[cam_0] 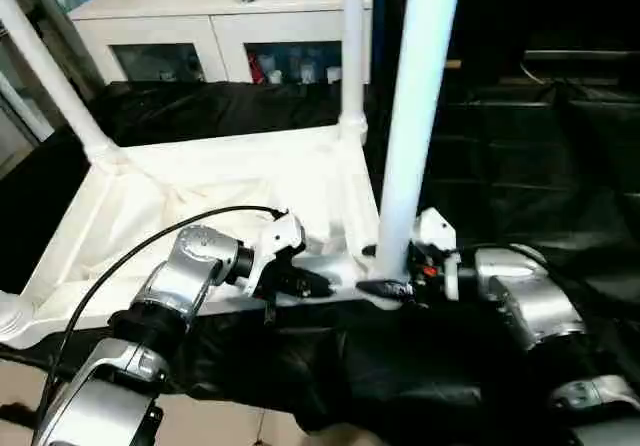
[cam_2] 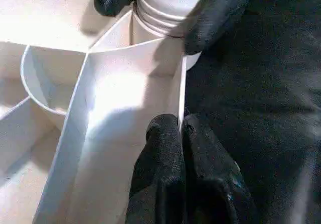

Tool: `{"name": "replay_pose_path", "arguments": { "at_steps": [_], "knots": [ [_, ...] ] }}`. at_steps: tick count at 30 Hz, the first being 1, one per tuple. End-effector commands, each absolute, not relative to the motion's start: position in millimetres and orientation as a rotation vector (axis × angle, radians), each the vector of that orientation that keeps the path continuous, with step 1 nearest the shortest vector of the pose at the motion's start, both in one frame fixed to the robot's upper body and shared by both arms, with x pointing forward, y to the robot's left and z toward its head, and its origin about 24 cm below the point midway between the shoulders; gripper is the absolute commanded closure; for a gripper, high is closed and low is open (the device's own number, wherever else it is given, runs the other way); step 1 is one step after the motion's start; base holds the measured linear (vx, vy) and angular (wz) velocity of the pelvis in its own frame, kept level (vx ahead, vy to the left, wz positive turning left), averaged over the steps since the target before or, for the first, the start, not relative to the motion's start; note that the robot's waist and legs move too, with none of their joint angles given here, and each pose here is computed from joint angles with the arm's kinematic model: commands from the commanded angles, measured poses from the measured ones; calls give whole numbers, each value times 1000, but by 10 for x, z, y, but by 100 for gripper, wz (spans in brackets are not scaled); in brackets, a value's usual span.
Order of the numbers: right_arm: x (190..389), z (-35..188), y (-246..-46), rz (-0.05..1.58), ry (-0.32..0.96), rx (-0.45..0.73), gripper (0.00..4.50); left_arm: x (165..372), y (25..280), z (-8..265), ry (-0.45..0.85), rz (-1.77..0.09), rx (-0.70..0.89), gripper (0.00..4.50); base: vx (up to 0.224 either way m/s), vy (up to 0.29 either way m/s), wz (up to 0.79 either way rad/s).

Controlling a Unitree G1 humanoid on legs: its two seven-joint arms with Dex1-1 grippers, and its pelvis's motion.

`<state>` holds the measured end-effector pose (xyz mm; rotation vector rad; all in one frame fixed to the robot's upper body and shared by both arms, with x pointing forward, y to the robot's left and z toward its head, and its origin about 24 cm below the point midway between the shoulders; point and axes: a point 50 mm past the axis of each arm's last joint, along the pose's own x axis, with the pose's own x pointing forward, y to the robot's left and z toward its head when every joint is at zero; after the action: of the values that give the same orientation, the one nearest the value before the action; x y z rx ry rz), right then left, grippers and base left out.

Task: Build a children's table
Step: Rotate leg to tighten

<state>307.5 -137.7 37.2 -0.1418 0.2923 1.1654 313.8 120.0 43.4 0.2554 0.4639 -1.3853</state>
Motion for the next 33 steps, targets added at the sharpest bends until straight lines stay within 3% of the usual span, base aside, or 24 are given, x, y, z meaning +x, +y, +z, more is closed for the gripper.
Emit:
{"name": "replay_pose_path", "arguments": {
  "at_steps": [1, 2, 6, 11, 13, 14, 15, 20, 24, 26, 29, 33],
  "knots": [
    [3046, 137, -1072, 1111, 376, -103, 178, 3288, 922, 659, 316, -1319, 240, 450, 0, 0, 0],
    [3046, 137, -1072, 1111, 376, -103, 178, 3288, 922, 659, 316, -1319, 240, 450, 0, 0, 0],
    [3256, 49, -964, 729, 400, -20, 178, 3459, 763, 676, 299, -1067, 215, 450, 0, 0, 0],
    [3299, 32, -910, 635, 416, -15, 178, 3466, 685, 665, 306, -1023, 197, 450, 0, 0, 0],
    [3331, 44, -790, 594, 421, -1, 178, 3427, 559, 631, 308, -1008, 186, 450, 0, 0, 0],
    [3335, 50, -769, 595, 417, 2, 178, 3415, 538, 626, 306, -1014, 184, 450, 0, 0, 0],
    [3339, 58, -752, 597, 411, 5, 122, 3405, 520, 623, 302, -1020, 182, 450, 0, 0, 0],
    [3361, 90, -715, 624, 385, 9, 72, 3360, 487, 630, 279, -1075, 182, 450, 0, 0, 0],
    [3385, 131, -803, 674, 362, -17, 72, 3309, 552, 631, 282, -1157, 203, 450, 0, 0, 0],
    [3368, 189, -886, 798, 329, -51, 72, 3265, 622, 626, 295, -1233, 220, 450, 0, 0, 0],
    [3354, 209, -911, 849, 317, -64, 72, 3248, 647, 623, 300, -1261, 225, 450, 0, 0, 0],
    [3190, 248, -1116, 1149, 322, -194, 72, 3178, 821, 611, 326, -1395, 269, 450, 0, 0, 0]
  ]
}}
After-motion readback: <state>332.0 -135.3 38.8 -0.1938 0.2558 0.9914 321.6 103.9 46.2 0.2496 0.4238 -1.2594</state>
